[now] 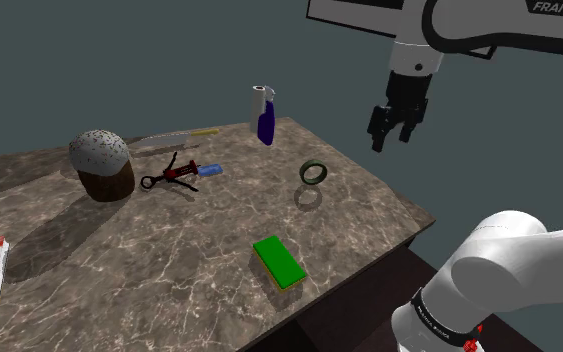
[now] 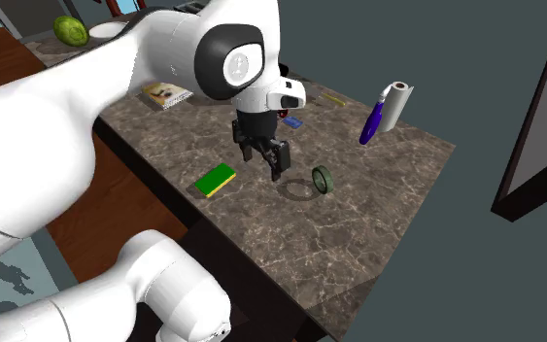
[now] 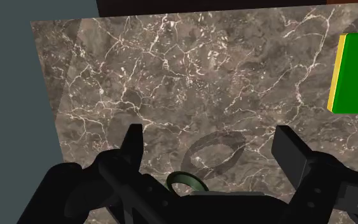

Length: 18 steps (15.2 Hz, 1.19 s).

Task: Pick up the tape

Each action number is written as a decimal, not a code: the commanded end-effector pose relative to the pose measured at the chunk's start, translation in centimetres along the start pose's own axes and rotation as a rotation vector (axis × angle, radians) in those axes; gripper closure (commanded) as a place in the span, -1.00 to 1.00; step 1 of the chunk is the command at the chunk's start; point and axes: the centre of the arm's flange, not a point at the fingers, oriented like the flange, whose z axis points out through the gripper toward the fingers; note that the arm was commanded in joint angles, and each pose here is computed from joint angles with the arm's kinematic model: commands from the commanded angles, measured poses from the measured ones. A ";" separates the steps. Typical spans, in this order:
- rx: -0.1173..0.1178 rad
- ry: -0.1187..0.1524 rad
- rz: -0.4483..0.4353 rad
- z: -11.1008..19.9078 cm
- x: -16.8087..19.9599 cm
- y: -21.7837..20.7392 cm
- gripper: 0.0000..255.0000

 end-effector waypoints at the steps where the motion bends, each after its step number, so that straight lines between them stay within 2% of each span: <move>1: 0.000 0.000 0.000 0.0 0.0 0.0 -1.00; 10: -0.017 0.042 -0.388 7.2 7.7 4.2 -1.00; 18: -0.032 0.079 -0.733 13.2 15.6 5.3 -1.00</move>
